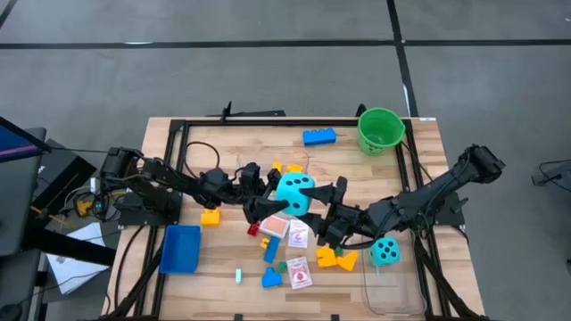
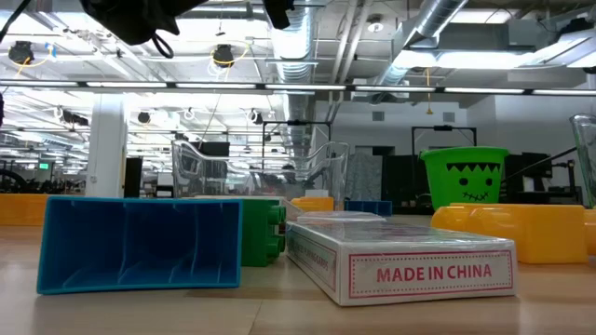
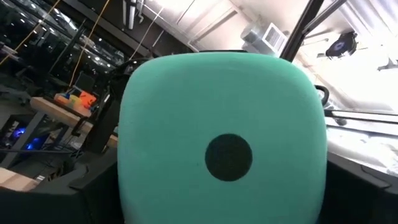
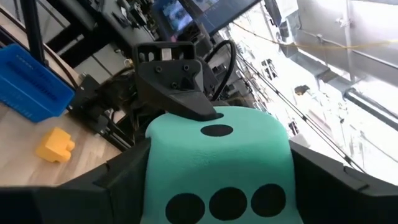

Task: Pick & Place Toys
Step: Put the blue die into the bottom transparent bin

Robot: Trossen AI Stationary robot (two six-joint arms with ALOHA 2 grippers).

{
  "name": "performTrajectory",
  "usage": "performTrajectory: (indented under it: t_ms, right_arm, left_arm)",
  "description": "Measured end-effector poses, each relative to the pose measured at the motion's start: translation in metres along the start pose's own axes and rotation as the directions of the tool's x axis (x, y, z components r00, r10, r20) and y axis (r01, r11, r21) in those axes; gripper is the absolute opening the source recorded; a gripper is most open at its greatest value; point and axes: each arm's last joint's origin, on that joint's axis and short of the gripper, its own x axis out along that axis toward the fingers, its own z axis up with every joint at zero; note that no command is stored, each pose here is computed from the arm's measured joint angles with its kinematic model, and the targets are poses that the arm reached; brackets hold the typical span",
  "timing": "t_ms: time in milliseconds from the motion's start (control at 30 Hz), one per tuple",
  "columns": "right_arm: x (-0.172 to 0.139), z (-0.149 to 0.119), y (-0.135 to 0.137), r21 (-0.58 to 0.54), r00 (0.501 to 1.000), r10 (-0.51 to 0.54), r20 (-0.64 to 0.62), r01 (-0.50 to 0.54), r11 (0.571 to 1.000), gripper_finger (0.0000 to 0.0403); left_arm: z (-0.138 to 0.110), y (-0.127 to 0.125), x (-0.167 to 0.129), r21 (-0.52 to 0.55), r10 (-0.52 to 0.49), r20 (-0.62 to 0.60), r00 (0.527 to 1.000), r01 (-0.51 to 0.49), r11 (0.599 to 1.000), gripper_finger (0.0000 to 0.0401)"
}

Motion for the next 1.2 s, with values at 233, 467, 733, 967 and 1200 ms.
performTrajectory:
  t_ms: [233, 467, 733, 967, 1200]
  right_arm:
    - [-0.008, 0.003, -0.004, -0.003, 0.996, -0.064, -0.068, 0.063, 0.998, 0.0299]
    - [-0.021, -0.003, -0.021, 0.038, 0.962, -0.138, -0.237, 0.151, 0.988, 0.0294]
    - [-0.043, -0.021, -0.016, 0.240, 0.938, -0.033, -0.346, 0.123, 0.963, 0.0294]
    - [-0.064, -0.038, -0.016, 0.422, 0.911, 0.059, -0.408, 0.130, 0.897, 0.0294]
    - [-0.083, -0.052, -0.025, 0.684, 0.877, 0.289, -0.383, 0.059, 0.727, 0.0290]
  left_arm:
    - [0.014, -0.002, -0.014, 0.032, -0.009, -0.026, 1.000, 0.010, 0.999, 0.0395]
    - [0.035, -0.024, -0.049, 0.113, -0.075, -0.025, 0.997, 0.077, 0.991, 0.0392]
    - [0.051, -0.032, -0.097, 0.205, 0.017, 0.084, 0.996, -0.034, 0.978, 0.0392]
    - [0.061, -0.033, -0.119, 0.258, 0.111, 0.192, 0.975, -0.159, 0.953, 0.0392]
    - [0.068, -0.027, -0.122, 0.282, 0.140, 0.234, 0.962, -0.205, 0.937, 0.0392]
